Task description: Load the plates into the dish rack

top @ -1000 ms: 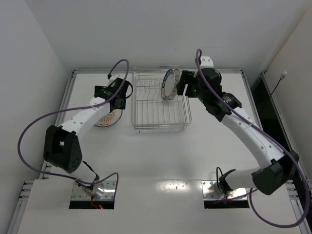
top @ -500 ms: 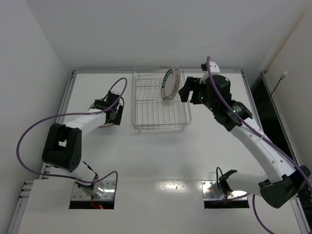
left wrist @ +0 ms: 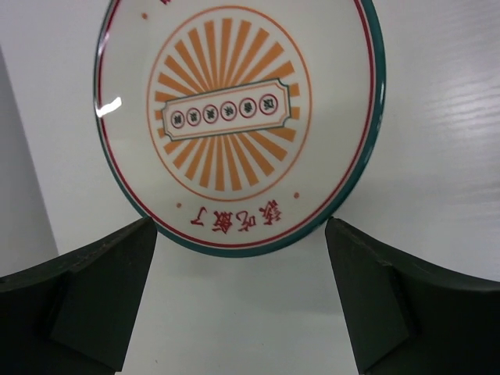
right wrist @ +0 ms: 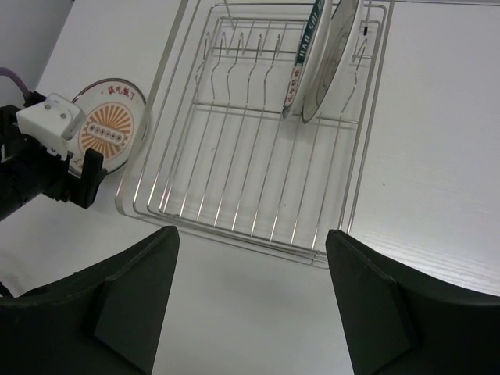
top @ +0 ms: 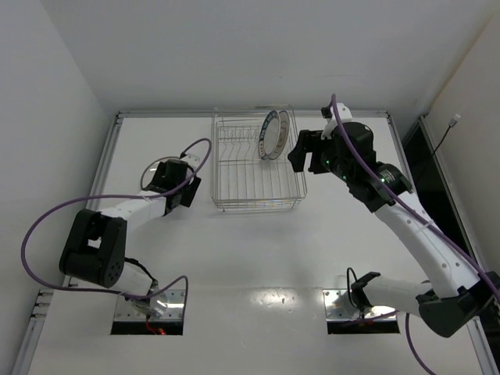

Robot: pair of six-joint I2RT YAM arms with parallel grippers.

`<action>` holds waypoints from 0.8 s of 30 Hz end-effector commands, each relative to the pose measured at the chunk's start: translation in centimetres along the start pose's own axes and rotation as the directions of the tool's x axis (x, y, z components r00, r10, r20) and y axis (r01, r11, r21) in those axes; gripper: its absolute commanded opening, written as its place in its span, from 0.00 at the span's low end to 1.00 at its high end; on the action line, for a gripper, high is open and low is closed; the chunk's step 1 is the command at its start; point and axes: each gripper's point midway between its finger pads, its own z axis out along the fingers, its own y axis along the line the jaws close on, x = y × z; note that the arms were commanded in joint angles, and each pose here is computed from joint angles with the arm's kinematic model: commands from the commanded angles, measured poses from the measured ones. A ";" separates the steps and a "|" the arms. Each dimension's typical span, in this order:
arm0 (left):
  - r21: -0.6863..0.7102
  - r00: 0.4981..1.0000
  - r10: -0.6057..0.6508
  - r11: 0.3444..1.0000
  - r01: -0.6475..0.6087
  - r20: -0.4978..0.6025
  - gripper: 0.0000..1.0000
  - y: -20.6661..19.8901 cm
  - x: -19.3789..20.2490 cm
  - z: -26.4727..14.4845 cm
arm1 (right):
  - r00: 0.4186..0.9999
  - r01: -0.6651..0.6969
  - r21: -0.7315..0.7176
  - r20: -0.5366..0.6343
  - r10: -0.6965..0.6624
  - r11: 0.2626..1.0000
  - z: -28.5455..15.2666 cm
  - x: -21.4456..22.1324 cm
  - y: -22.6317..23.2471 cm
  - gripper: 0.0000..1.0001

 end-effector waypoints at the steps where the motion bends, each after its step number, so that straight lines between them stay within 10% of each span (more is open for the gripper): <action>1: -0.071 0.998 0.037 0.997 -0.032 0.060 0.87 1.3 -2.0 0.7 | 0.996 0.011 -0.014 0.091 -0.009 1.000 -2.4 -3.0 0.2 0.73; 9: -0.032 0.985 0.111 0.993 -0.116 -0.130 0.72 -0.5 1.5 3.9 | 0.996 0.033 -0.009 0.081 -0.032 0.999 -3.2 -2.7 0.0 0.73; 24: -0.141 0.999 0.036 0.989 -0.037 -0.015 0.71 2.4 -0.7 1.4 | 0.993 0.050 0.016 0.103 -0.052 0.999 -4.0 -3.6 -0.4 0.77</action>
